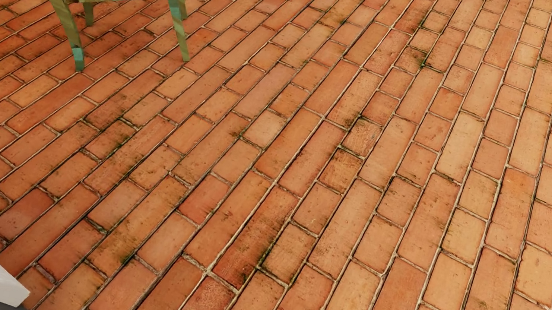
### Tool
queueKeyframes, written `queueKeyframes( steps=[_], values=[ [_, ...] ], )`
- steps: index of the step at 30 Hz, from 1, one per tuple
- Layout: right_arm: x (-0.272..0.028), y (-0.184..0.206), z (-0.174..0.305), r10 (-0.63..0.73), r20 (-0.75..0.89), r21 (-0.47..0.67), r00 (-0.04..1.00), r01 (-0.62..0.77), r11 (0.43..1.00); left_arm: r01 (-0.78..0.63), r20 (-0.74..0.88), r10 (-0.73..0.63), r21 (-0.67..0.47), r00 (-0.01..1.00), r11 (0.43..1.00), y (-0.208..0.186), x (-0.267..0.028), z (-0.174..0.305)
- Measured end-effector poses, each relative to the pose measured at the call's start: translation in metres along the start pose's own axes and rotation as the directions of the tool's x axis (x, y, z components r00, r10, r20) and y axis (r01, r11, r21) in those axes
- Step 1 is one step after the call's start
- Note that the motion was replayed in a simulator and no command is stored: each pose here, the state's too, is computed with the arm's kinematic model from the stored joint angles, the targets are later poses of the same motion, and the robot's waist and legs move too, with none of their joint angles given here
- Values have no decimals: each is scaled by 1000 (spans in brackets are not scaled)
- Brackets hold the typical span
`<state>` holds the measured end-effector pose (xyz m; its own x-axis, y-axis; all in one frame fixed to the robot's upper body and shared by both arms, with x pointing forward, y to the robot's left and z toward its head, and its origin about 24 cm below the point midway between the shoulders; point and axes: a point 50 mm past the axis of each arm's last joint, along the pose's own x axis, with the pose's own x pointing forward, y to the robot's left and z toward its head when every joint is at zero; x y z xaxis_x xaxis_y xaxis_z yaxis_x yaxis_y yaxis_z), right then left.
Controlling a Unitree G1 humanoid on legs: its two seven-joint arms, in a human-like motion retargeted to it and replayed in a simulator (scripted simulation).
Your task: Walk towards the armchair
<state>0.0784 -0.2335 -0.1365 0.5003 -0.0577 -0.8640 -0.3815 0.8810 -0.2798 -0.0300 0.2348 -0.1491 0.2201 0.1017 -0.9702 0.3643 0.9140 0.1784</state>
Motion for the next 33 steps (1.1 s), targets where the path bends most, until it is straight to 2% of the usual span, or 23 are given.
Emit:
queueKeyframes(
  steps=[3,6,8,11,14,15,17,18,21,22,23,25,27,28,31,33],
  values=[
    [5,-29,56,-73,194,-3,978,75,997,31,-94,-29,19,995,999,-9,-8,-29],
    [3,-42,104,-75,350,-66,934,104,992,30,-169,-18,65,985,997,0,-12,-47],
    [7,-35,105,-36,341,-115,939,80,990,23,-198,-5,85,980,996,7,-13,-52],
    [15,7,58,81,157,-160,984,-55,986,25,-232,4,119,973,993,12,-9,-53],
    [4,35,9,168,5,-202,986,-163,966,16,-60,-11,80,998,997,4,10,2],
    [-5,50,-14,203,-67,-187,977,-212,959,-2,34,0,53,999,999,7,12,25],
    [-25,67,-57,215,-197,-85,956,-235,968,-45,237,45,-6,971,999,18,10,77],
    [-36,77,-74,265,-252,-144,931,-307,941,-68,333,64,0,941,998,27,6,104],
    [-65,89,-110,310,-356,-143,882,-379,914,-189,579,183,-50,794,981,74,-19,182],
    [-73,90,-118,321,-380,-150,868,-400,904,-220,632,205,-56,747,974,85,-28,202],
    [-79,90,-128,317,-415,-142,852,-405,903,-254,651,261,-108,713,961,101,-35,209],
    [-88,93,-141,313,-468,-115,827,-408,906,-261,613,280,-123,739,957,105,-30,197],
    [-87,94,-144,312,-492,-126,813,-421,898,-200,493,229,-111,839,973,81,-8,161],
    [-76,92,-132,306,-457,-139,835,-407,903,-162,428,185,-89,885,983,65,1,143],
    [-29,65,-68,226,-236,-131,945,-261,956,-15,155,9,40,988,999,9,16,63],
    [-5,33,-9,126,-23,-94,992,-128,987,63,-50,-59,79,997,995,-14,7,0]
  ],
)
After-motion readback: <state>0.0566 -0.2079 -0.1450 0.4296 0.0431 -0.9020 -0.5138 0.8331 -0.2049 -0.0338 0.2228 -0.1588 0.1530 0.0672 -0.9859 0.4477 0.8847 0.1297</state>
